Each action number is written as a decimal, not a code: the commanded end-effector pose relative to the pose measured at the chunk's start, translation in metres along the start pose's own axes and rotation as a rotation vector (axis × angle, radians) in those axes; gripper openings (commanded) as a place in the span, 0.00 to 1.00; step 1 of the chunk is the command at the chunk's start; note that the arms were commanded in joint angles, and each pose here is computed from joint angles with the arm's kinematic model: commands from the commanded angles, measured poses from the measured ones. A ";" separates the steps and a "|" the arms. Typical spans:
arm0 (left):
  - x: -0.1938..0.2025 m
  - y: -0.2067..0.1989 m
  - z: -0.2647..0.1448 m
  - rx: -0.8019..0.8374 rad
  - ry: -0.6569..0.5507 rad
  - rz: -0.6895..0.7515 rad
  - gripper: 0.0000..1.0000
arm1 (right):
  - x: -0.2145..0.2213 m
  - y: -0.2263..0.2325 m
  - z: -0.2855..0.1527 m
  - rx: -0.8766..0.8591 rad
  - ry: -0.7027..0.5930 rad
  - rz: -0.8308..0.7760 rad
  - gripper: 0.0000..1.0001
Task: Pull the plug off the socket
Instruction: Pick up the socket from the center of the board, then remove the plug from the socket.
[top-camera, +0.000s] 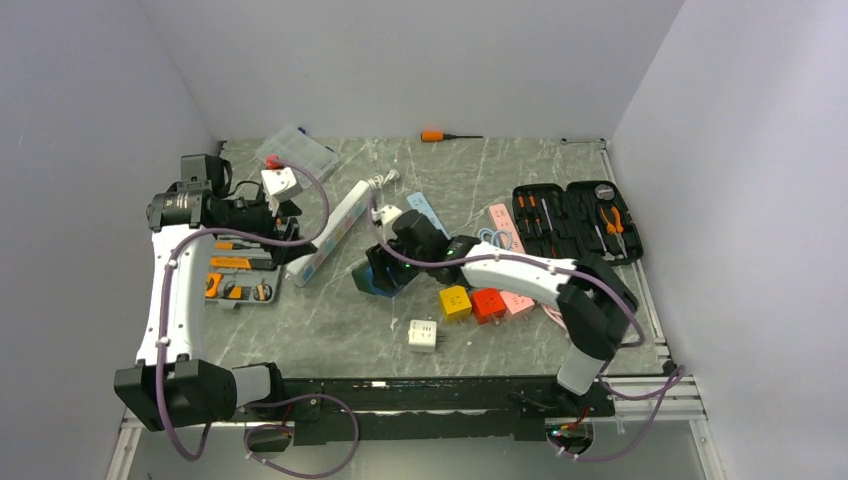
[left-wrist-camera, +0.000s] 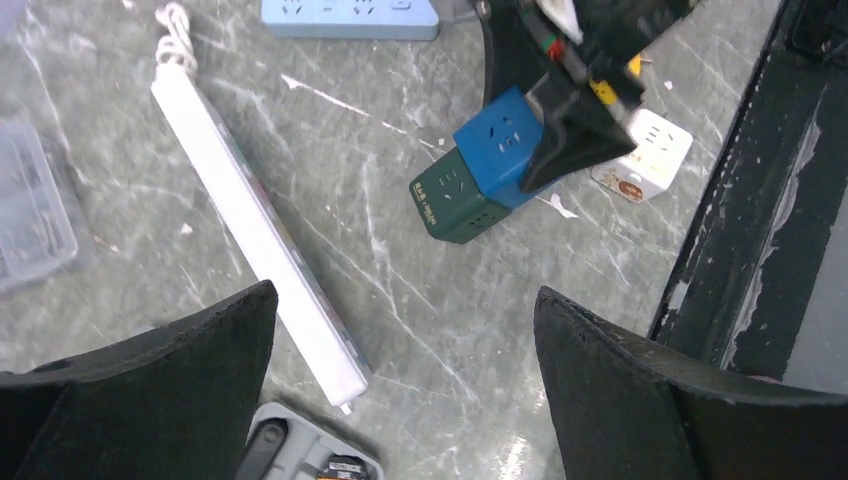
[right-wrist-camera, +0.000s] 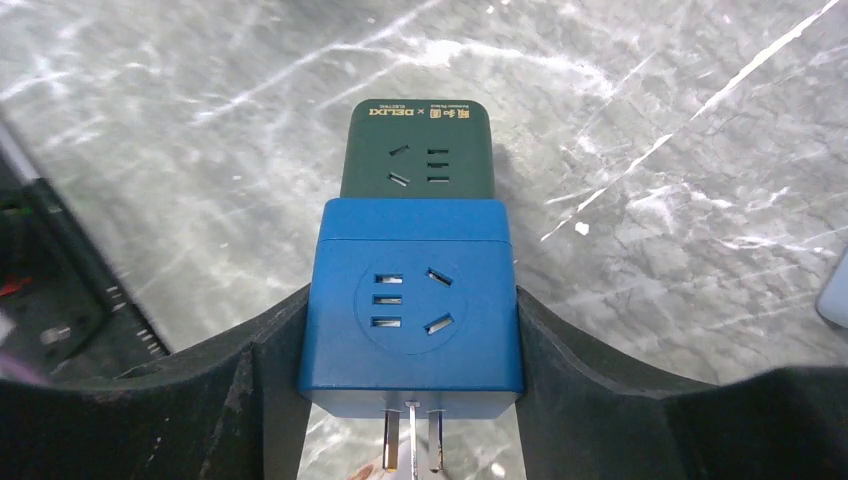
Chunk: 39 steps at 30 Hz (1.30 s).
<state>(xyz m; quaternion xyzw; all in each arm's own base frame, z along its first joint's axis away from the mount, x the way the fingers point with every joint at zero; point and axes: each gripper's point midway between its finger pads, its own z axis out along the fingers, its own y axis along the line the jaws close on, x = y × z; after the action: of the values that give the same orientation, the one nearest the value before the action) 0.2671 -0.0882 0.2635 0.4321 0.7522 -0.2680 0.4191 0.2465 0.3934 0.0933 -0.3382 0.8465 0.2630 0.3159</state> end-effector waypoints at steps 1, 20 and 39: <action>-0.015 -0.030 -0.010 0.087 -0.076 0.288 0.99 | -0.037 0.044 -0.050 -0.187 -0.071 -0.041 0.00; 0.024 -0.082 0.013 0.227 -0.106 0.649 0.99 | -0.113 0.064 -0.107 -0.340 -0.287 0.041 0.00; 0.007 -0.078 0.026 0.069 -0.170 0.700 0.99 | -0.157 0.094 -0.143 -0.533 -0.418 0.062 0.00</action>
<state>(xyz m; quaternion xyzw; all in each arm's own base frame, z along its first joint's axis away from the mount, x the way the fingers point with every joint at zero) 0.1937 -0.1391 0.2346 0.6579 0.5178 -0.1923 0.5120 0.2223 0.4138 0.2412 -0.3074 0.7561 0.4813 0.3195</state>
